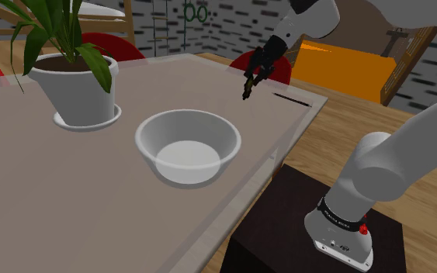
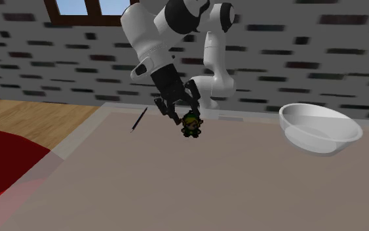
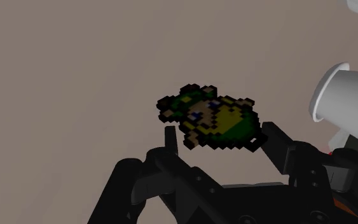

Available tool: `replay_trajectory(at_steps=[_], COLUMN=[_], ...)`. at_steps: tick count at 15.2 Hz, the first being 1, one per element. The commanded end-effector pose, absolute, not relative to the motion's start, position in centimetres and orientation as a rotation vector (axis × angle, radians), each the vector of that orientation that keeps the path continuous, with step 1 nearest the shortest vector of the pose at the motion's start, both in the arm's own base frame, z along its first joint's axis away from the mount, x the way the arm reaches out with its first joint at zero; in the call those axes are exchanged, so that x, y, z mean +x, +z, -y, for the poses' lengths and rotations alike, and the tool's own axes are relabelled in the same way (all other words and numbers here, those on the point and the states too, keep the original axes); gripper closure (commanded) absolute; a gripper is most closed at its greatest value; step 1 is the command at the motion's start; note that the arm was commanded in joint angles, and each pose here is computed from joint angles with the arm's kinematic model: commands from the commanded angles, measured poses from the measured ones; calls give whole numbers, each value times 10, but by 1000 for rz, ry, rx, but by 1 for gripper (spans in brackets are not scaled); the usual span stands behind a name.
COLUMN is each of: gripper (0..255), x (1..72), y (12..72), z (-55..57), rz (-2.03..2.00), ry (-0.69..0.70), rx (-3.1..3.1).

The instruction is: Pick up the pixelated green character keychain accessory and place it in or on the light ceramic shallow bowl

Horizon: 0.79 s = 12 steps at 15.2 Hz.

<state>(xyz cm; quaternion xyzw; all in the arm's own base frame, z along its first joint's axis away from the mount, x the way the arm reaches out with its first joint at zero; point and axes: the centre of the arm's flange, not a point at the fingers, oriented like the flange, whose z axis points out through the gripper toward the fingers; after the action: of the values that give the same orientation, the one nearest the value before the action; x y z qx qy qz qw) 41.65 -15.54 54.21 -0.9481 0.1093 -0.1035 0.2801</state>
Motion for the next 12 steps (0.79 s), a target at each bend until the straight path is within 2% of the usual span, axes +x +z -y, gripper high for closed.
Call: replay_trajectory(at_steps=[1, 12], gripper=[255, 255], x=[416, 416], y=[553, 612], z=[154, 154], rz=[-293, -293], ry=[-277, -277], rx=[-2542, -2542])
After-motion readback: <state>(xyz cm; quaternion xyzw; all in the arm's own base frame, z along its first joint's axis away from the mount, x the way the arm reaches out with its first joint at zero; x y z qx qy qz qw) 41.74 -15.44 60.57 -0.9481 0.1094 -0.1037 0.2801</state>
